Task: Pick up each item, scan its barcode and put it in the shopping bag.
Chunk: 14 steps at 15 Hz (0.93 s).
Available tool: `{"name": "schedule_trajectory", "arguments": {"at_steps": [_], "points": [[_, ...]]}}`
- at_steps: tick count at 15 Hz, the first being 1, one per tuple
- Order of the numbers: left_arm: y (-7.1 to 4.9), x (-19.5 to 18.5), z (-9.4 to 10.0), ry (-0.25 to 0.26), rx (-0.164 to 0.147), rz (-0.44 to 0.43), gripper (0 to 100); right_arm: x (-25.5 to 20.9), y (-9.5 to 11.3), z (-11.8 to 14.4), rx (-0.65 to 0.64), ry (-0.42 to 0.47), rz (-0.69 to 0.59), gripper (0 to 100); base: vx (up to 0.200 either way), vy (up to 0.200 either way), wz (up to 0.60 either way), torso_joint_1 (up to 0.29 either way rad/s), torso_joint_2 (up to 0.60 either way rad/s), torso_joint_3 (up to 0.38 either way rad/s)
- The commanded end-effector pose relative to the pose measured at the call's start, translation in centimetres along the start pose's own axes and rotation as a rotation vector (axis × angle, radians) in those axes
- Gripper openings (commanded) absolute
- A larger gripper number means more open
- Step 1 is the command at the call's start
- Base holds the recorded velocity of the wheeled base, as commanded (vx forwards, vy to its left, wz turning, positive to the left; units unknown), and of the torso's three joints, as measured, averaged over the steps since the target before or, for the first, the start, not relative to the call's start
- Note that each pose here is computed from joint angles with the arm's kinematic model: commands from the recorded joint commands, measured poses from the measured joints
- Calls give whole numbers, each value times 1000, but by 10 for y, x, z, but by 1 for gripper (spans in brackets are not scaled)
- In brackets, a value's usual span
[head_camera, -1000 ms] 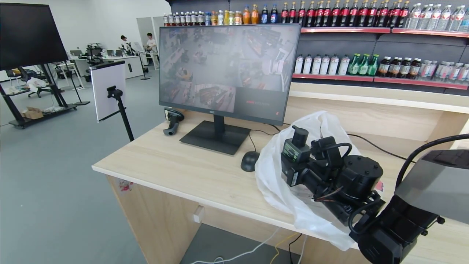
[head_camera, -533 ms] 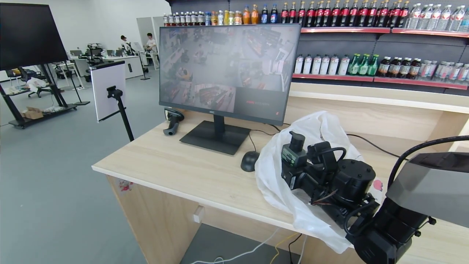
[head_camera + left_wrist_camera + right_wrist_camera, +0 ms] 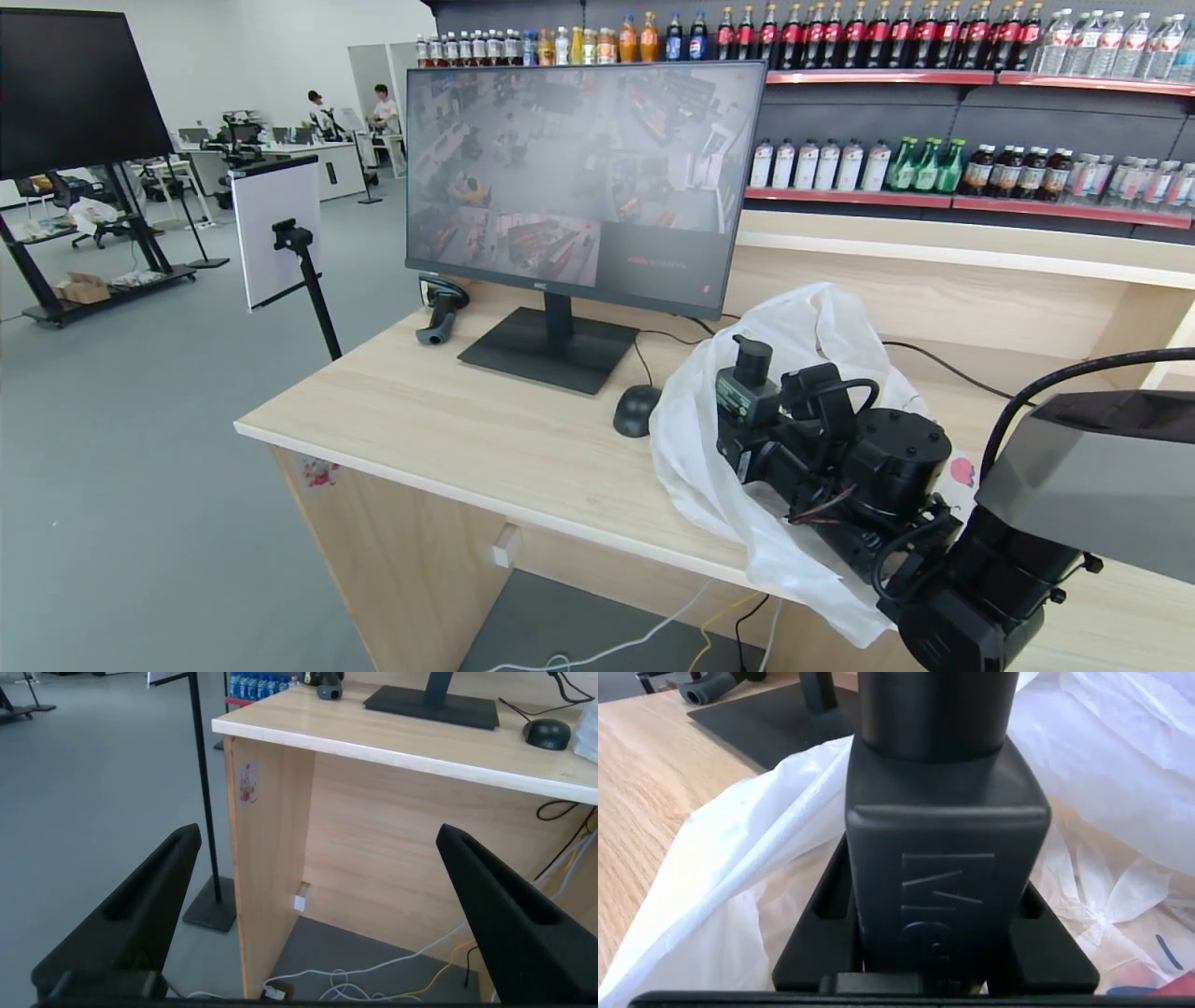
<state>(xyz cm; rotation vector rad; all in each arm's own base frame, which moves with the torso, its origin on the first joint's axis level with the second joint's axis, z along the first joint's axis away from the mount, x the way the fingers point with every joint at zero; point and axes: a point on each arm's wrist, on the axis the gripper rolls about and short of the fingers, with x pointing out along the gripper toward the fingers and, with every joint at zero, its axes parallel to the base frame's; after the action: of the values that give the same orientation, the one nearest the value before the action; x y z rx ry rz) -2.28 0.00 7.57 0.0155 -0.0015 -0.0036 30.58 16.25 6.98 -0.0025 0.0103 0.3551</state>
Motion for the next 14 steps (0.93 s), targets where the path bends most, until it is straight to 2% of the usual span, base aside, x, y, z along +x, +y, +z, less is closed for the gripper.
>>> {"name": "schedule_trajectory", "arguments": {"at_steps": [1, 6, 7, 14], "points": [[0, 0, 0, 0, 0, 1, 100, -1, 0, -3, -1, 12, 1, 0, 0, 0, 0, 0, 0, 0], [0, 0, 0, -2, -2, 1, 100, -2, -1, -4, 3, 18, -1, 0, 0, 0, 0, 0, 0, 0], [0, 0, 0, -2, -2, 1, 100, -2, -1, -4, 6, 20, -1, 100, 0, 0, 0, 0, 0, 0], [0, 0, 0, 0, -2, 2, 100, -21, -16, 17, 35, -13, -39, 100, 0, 0, 0, 0, 0, 0]]}}
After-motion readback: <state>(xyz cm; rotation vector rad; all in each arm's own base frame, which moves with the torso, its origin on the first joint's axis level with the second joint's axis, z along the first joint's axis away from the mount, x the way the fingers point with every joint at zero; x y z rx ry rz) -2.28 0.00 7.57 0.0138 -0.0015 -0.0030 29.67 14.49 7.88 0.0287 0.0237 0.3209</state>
